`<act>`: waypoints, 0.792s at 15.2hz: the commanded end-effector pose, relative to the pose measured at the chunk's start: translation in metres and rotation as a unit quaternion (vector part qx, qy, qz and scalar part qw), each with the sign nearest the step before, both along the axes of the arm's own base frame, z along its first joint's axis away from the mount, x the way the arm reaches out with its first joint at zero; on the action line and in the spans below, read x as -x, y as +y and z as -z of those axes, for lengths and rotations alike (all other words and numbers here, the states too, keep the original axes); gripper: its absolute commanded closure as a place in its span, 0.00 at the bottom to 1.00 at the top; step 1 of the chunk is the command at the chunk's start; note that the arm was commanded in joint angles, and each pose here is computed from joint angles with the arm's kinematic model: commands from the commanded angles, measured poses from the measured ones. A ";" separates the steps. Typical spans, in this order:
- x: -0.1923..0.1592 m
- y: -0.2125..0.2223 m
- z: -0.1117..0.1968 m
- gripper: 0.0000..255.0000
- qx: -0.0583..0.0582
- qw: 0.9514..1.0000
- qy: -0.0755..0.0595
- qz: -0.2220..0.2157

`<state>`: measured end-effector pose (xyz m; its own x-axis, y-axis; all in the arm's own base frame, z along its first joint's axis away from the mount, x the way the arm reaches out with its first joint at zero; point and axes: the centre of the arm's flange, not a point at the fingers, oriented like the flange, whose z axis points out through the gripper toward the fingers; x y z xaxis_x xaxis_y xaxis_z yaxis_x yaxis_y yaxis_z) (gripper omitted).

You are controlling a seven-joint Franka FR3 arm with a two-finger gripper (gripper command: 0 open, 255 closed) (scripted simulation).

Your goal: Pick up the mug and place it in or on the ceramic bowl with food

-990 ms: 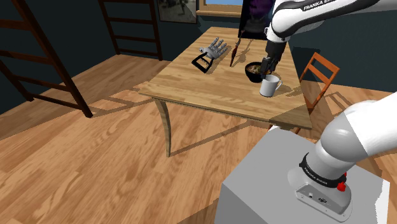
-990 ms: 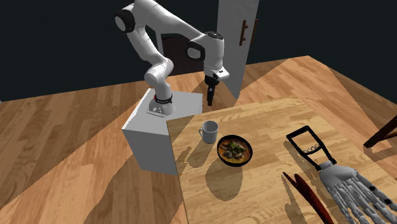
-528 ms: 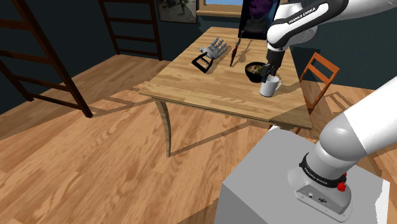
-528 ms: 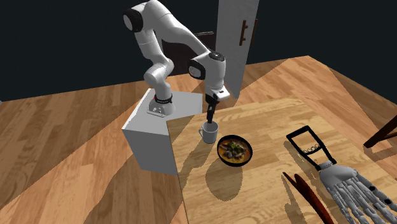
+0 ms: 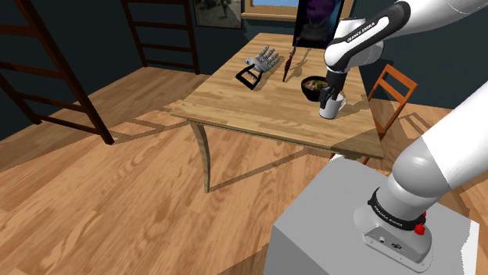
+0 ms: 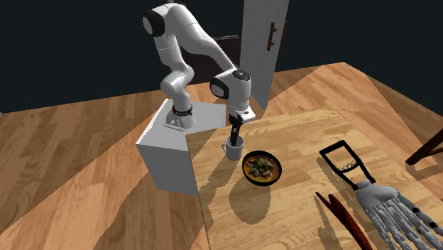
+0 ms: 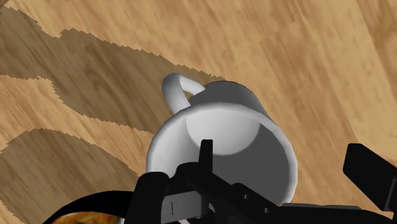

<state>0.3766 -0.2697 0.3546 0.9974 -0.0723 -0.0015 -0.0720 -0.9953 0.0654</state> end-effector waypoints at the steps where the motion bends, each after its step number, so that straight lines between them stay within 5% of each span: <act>1: 0.001 0.000 0.006 0.00 0.000 1.000 0.000 0.000; 8: 0.001 0.000 0.006 0.00 0.000 1.000 0.000 0.000; 9: 0.001 0.000 0.006 1.00 0.000 1.000 0.000 0.000; 12: 0.001 0.000 0.006 1.00 0.000 1.000 0.000 0.000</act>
